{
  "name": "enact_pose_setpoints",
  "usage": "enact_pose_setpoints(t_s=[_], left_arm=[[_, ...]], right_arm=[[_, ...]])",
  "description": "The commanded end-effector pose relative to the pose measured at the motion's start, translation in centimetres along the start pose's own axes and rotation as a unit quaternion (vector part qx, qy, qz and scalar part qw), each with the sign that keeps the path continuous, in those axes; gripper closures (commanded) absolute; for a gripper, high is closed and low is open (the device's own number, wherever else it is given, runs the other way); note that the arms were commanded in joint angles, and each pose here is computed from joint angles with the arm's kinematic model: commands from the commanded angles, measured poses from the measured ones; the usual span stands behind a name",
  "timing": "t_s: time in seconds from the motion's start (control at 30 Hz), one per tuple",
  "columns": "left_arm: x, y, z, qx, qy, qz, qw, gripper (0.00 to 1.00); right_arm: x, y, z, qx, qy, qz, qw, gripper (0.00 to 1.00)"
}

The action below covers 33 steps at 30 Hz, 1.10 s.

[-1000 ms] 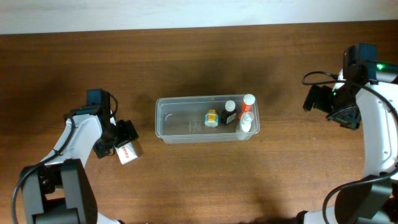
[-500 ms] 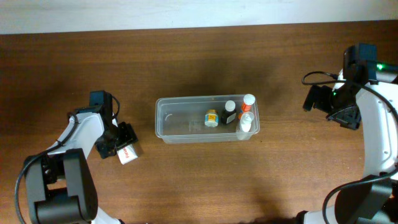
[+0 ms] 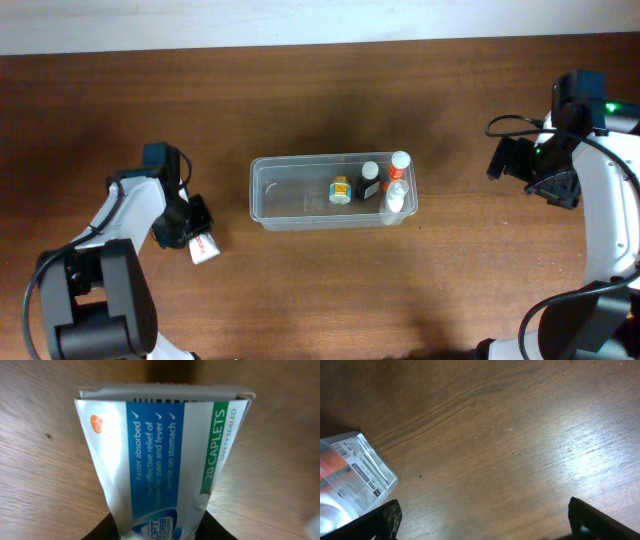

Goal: Pack container
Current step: 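Grasp the white-blue medicine box with the left gripper, then lay the medicine box flat in the container's left side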

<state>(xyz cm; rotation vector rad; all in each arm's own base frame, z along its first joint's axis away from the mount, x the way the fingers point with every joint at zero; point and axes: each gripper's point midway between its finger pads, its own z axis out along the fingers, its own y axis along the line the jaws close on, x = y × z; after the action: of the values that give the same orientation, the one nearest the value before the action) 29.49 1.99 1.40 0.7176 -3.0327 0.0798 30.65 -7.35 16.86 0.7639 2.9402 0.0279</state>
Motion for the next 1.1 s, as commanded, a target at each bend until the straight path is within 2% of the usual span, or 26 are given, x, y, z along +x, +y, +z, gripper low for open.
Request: enact_pose_setpoints(t_s=[0.0,0.13,0.17,0.2,0.3,0.43,0.57,0.63,0.67,0.8,0.9,1.07], left_arm=[[-4.4,-2.1,-5.8,0.034,-0.082,0.009,0.996,0.65],[-7.3,-5.6,-13.9,0.068,-0.186,0.087,0.976,0.67],[-7.6,-7.9,-17.4,0.079,-0.231,0.143,0.959,0.71],[-7.5,-8.9,-18.7,0.084,-0.246,0.167,0.951,0.71],[-5.9,-13.7,-22.1,0.095,-0.291,0.286,0.908,0.71],[-1.5,-19.4,-21.8,0.094,-0.289,0.436,0.847,0.7],[3.6,-24.4,-19.0,0.083,-0.259,0.586,0.764,0.7],[4.8,-25.5,-17.5,0.077,-0.24,0.619,0.744,0.69],[5.5,-26.0,-16.0,0.071,-0.221,0.64,0.733,0.65],[6.1,-25.3,-11.7,0.037,-0.154,0.665,0.73,0.61],[5.0,-23.6,-8.8,-0.014,-0.115,0.661,0.742,0.61],[4.1,-22.4,-5.5,-0.03,-0.069,0.651,0.755,0.61]], right_arm=[[0.1,-0.1,0.1,0.0,0.002,0.003,1.0,0.02],[0.1,-0.1,0.1,0.0,0.002,0.003,1.0,0.01],[0.1,-0.1,0.1,0.0,0.002,0.003,1.0,0.02],[0.1,-0.1,0.1,0.0,0.002,0.002,1.0,0.02],[0.1,-0.1,0.1,0.0,0.002,0.002,1.0,0.02],[0.1,-0.1,0.1,0.0,0.002,0.003,1.0,0.02],[0.1,-0.1,0.1,0.0,0.002,0.002,1.0,0.02],[0.1,-0.1,0.1,0.0,0.002,0.003,1.0,0.02],[0.1,-0.1,0.1,0.0,0.002,0.002,1.0,0.02],[0.1,-0.1,0.1,0.0,0.002,0.002,1.0,0.02],[0.1,-0.1,0.1,0.0,0.002,0.002,1.0,0.02],[0.1,-0.1,0.1,0.0,0.002,0.002,1.0,0.02]])
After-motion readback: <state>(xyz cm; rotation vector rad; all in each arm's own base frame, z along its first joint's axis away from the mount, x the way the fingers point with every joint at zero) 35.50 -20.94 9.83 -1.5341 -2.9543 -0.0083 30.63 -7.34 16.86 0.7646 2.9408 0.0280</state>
